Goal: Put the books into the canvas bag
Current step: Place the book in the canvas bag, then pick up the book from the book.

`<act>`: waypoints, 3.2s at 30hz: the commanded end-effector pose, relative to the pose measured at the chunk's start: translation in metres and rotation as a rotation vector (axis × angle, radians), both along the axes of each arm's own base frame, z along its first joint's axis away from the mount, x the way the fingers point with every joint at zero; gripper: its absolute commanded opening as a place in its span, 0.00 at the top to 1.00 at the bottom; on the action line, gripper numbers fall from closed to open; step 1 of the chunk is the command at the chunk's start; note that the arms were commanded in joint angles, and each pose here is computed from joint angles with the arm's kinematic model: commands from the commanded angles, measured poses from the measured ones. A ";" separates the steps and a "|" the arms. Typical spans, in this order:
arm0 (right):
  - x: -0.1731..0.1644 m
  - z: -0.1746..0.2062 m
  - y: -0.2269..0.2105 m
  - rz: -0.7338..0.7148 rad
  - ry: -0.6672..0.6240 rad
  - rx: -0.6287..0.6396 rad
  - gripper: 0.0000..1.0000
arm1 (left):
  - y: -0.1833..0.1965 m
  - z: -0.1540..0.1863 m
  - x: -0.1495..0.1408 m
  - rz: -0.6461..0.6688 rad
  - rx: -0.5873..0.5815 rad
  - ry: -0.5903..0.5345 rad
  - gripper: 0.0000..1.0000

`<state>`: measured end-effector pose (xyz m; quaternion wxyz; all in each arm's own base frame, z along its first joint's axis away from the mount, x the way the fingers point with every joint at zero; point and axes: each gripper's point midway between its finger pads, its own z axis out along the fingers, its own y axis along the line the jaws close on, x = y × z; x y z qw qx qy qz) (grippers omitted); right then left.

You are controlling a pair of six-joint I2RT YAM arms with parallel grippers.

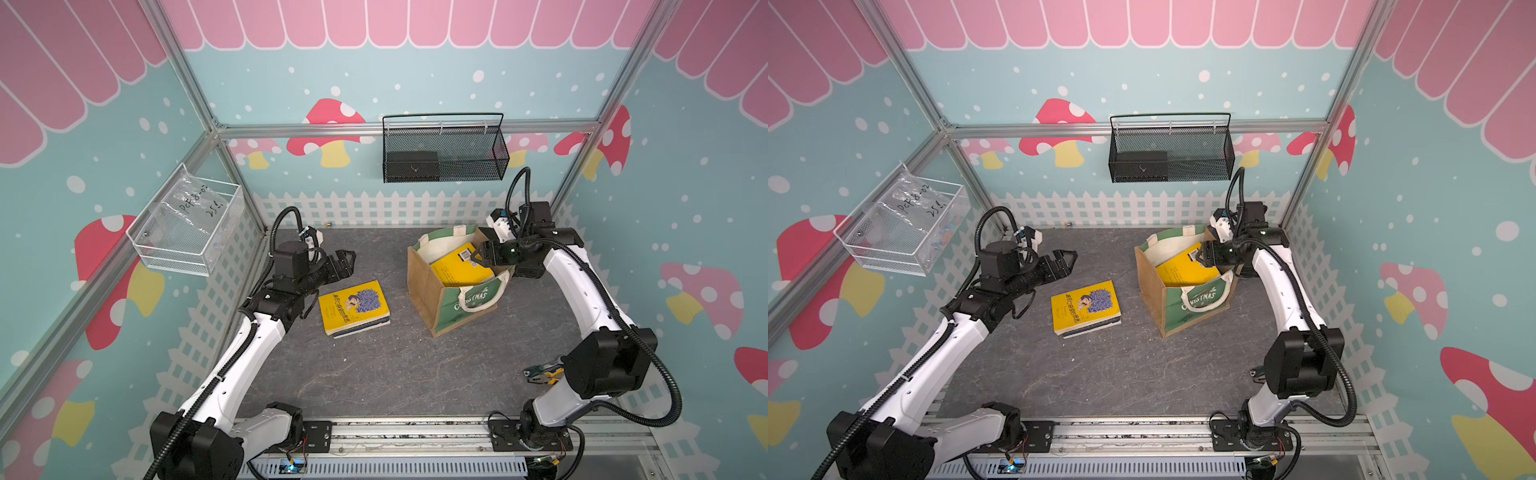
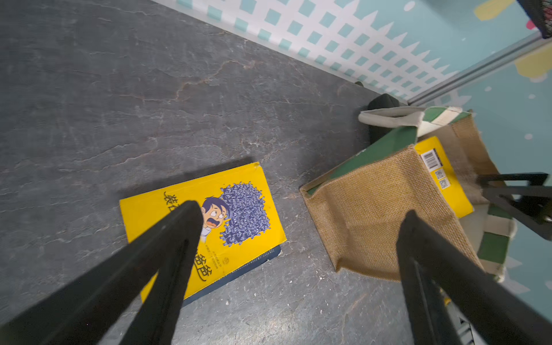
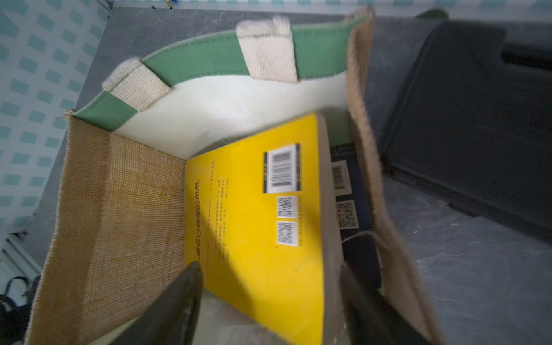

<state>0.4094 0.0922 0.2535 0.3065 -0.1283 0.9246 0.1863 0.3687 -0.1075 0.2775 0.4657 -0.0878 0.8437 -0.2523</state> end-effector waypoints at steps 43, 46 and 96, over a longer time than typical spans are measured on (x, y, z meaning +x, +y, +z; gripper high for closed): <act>-0.015 -0.182 0.321 0.337 0.028 -0.067 0.00 | 0.060 -0.205 -0.033 0.223 -0.350 0.381 0.01; -0.010 -0.193 0.315 0.318 0.044 -0.075 0.00 | 0.061 -0.217 -0.033 0.226 -0.338 0.398 0.01; -0.059 -0.058 0.317 0.630 -0.191 0.366 0.04 | 0.039 -0.034 -0.046 0.001 -0.311 0.011 1.00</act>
